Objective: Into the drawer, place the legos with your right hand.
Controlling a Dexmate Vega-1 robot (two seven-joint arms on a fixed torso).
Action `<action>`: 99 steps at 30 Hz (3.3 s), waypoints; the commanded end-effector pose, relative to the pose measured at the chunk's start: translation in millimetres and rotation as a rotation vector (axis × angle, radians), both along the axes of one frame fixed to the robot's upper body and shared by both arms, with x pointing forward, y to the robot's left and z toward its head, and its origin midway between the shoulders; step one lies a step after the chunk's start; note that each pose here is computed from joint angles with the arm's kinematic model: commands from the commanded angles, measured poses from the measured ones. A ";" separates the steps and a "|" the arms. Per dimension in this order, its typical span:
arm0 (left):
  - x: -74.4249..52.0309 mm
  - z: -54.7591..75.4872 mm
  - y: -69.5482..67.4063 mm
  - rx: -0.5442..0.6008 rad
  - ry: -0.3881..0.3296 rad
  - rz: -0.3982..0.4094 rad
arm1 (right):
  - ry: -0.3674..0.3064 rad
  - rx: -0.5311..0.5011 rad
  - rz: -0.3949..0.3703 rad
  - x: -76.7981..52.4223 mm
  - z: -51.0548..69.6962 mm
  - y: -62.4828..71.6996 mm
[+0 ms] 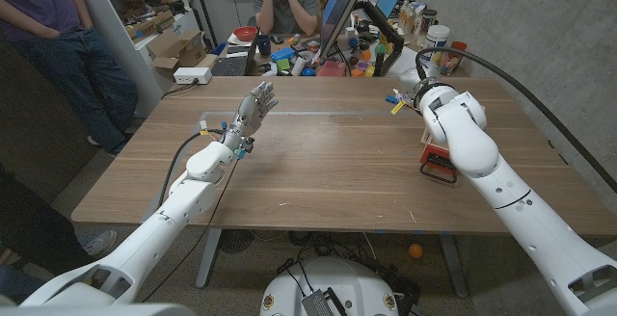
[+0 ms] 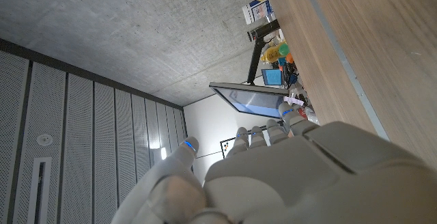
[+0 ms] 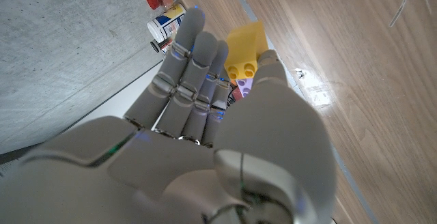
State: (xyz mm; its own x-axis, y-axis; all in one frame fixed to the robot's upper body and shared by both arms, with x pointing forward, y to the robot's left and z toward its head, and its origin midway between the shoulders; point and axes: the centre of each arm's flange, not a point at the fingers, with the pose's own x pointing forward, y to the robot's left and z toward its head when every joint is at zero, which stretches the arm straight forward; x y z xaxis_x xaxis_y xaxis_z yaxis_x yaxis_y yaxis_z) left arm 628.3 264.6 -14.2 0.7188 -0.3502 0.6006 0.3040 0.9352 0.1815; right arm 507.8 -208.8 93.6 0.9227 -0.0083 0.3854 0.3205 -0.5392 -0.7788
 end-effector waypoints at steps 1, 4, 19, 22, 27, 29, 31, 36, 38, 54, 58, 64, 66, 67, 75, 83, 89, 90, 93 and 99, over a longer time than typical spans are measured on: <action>-2.8 -2.1 -3.0 0.003 -0.002 -0.006 | 0.024 -0.029 -0.043 -4.2 -4.4 -13.4; -3.5 -3.5 -3.4 0.002 0.000 -0.006 | 0.026 -0.033 -0.061 -4.0 -5.5 -18.6; -7.4 -4.7 -5.0 0.013 0.000 -0.005 | 0.027 0.007 -0.122 -9.8 -7.9 -42.4; -7.6 -5.0 -5.6 0.012 0.001 -0.007 | 0.028 0.012 -0.132 -11.4 -8.9 -45.5; -8.0 -5.2 -6.7 0.017 0.000 -0.009 | 0.023 0.018 -0.145 -14.7 -10.8 -50.0; -8.1 -5.3 -7.2 0.018 0.001 -0.011 | 0.020 0.021 -0.152 -16.0 -11.4 -52.2; -8.1 -6.0 -7.9 0.019 0.002 -0.012 | 0.020 0.025 -0.159 -17.0 -12.0 -54.5; -6.7 -8.1 -9.6 0.022 0.010 -0.019 | 0.019 0.034 -0.177 -18.8 -13.3 -60.9; -6.6 -8.2 -9.6 0.020 0.009 -0.019 | 0.017 0.036 -0.181 -20.3 -13.3 -64.1; -8.0 -6.9 -5.8 0.028 0.011 0.002 | -0.003 0.070 -0.225 -33.4 -20.2 -86.2; -7.2 -6.5 -7.5 0.032 0.014 0.000 | 0.000 0.080 -0.239 -38.1 -24.3 -92.2; -5.1 -6.5 -11.1 0.033 0.015 -0.009 | 0.007 0.101 -0.264 -44.2 -30.9 -102.5; -4.4 -6.5 -12.1 0.035 0.016 -0.010 | 0.010 0.102 -0.276 -45.6 -33.1 -105.0; -4.2 -6.5 -12.6 0.035 0.016 -0.011 | 0.012 0.108 -0.278 -46.1 -34.2 -106.3; -6.4 -4.5 -15.3 0.040 0.010 -0.011 | 0.025 0.121 -0.288 -47.2 -43.2 -114.4; -8.4 -5.0 -16.5 0.043 0.010 -0.010 | 0.031 0.125 -0.287 -46.0 -47.0 -116.8; -10.9 -5.2 -15.5 0.040 0.004 -0.008 | 0.040 0.115 -0.280 -41.1 -48.6 -113.2; -11.3 -5.5 -15.4 0.039 0.005 -0.009 | 0.043 0.116 -0.281 -40.1 -49.2 -113.1; -12.1 -6.5 -14.8 0.039 0.007 -0.010 | 0.053 0.113 -0.280 -36.6 -51.2 -112.1; -13.0 -6.5 -13.1 0.040 0.006 -0.004 | 0.070 0.112 -0.280 -32.8 -54.6 -111.6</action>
State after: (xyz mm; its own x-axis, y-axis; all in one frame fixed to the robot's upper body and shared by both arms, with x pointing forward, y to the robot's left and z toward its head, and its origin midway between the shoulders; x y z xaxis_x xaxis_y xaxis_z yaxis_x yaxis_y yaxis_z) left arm 617.8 248.7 -20.4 0.7197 -0.3823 0.5796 0.3160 0.9237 0.2168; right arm 468.0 -322.1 44.8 0.8930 -0.3090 0.3271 0.1348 -0.5098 -0.8497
